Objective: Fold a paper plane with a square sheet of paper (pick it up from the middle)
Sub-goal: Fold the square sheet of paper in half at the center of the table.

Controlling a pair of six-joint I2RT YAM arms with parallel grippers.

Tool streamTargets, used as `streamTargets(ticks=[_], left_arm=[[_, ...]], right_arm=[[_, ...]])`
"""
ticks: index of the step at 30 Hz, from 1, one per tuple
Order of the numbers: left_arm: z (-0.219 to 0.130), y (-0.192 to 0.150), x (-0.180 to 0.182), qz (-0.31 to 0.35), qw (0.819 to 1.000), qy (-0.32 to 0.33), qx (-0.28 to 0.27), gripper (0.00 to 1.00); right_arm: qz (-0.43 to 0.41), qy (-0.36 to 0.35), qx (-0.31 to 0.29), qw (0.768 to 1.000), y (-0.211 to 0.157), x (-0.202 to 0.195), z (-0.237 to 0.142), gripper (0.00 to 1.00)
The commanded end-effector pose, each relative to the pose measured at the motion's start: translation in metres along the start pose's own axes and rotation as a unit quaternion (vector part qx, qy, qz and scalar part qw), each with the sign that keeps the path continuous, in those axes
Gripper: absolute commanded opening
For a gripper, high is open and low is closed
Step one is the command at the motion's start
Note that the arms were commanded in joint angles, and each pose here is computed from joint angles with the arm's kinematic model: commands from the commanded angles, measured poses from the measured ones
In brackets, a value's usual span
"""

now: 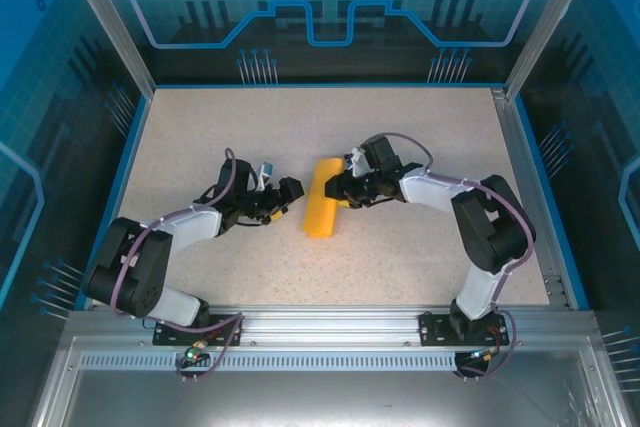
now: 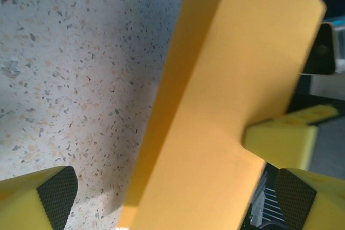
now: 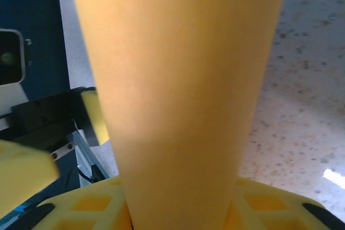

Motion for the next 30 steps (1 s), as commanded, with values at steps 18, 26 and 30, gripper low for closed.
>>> streamTargets(ticks=[18,26,30], left_arm=[[0.017,-0.002,-0.014,0.022,0.999,-0.011,0.047,0.94],[0.023,-0.005,-0.019,0.035,0.997,-0.01,0.061,0.93],[0.025,-0.006,-0.022,0.042,0.997,-0.009,0.066,0.93]], right_arm=[[0.014,-0.173,0.0,0.985,-0.001,-0.031,-0.014,0.65],[0.019,-0.19,-0.022,0.981,-0.005,-0.034,-0.026,0.73],[0.019,-0.181,-0.033,0.983,-0.006,-0.034,-0.031,0.71]])
Point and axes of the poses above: each hand's point on the last joint's axis, 136 mm out from that joint toward the fingers, its own z axis out along the fingers, its own x axis along the line the jaws close on, y = z × x, the point moved 8 cm from there along -z, back along the fingers, and after that the axes turned 2 degrees about z, right-handed, at the moved point
